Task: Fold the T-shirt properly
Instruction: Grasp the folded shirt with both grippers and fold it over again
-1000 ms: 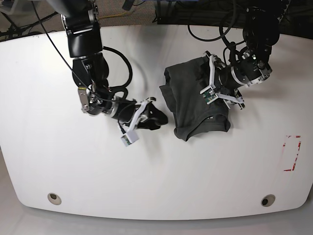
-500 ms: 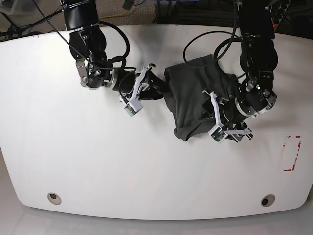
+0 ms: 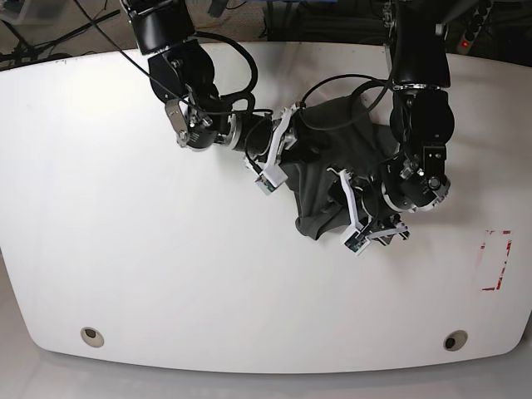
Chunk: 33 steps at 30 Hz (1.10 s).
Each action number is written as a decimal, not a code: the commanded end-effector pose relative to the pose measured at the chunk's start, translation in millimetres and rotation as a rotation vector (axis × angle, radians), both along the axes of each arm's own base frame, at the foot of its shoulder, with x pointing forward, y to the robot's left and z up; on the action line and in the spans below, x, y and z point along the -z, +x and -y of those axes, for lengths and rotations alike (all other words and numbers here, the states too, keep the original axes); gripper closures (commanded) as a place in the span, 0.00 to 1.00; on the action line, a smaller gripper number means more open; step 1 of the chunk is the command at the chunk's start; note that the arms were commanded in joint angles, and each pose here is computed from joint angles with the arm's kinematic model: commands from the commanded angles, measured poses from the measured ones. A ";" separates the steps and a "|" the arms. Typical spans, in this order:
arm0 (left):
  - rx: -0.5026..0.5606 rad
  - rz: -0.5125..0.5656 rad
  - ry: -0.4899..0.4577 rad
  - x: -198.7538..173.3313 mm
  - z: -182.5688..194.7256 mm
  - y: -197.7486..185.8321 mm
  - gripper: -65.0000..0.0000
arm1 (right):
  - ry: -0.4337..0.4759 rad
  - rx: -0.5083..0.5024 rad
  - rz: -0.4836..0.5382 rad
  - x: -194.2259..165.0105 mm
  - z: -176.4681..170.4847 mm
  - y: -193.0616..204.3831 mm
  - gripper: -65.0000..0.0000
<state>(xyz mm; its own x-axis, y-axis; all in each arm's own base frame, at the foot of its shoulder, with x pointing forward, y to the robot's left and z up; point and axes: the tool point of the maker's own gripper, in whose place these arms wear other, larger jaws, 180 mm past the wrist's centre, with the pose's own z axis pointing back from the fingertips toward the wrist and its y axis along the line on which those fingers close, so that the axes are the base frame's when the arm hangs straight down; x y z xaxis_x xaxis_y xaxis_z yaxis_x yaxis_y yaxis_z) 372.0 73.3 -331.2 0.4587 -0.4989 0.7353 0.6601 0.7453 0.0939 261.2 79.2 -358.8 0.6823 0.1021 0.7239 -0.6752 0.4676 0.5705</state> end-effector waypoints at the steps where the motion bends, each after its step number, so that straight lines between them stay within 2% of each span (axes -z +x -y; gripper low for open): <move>1: 0.005 0.034 -0.033 -11.3 5.4 7.6 0.40 | 0.016 0.006 0.009 2.3 -4.2 12.0 0.69; 4: 0.006 0.017 -0.041 -6.0 7.6 6.5 0.40 | -0.028 0.004 -0.003 28.3 -7.5 8.2 0.69; 7: 0.029 -0.015 -0.078 4.6 25.4 3.2 0.40 | -0.079 0.003 -0.018 50.9 -2.7 3.0 0.69; 13: 0.085 -0.019 -0.153 17.6 52.8 0.1 0.40 | -0.079 0.005 -0.035 56.0 -1.7 -2.0 0.69; 16: 0.079 -0.049 -0.164 27.9 55.8 0.3 0.40 | -0.083 0.004 -0.044 59.3 -1.4 -6.6 0.69; 20: 0.010 -0.051 -0.182 29.7 47.6 16.8 0.39 | -0.084 0.007 -0.050 61.1 -0.1 -8.4 0.69; 26: -0.021 -0.029 -0.173 33.6 22.8 30.9 0.39 | -0.081 0.006 -0.058 62.5 -0.4 -11.7 0.69; 33: -0.076 -0.028 -0.132 37.0 -22.0 53.9 0.39 | -0.096 0.007 -0.075 69.8 6.9 -18.7 0.69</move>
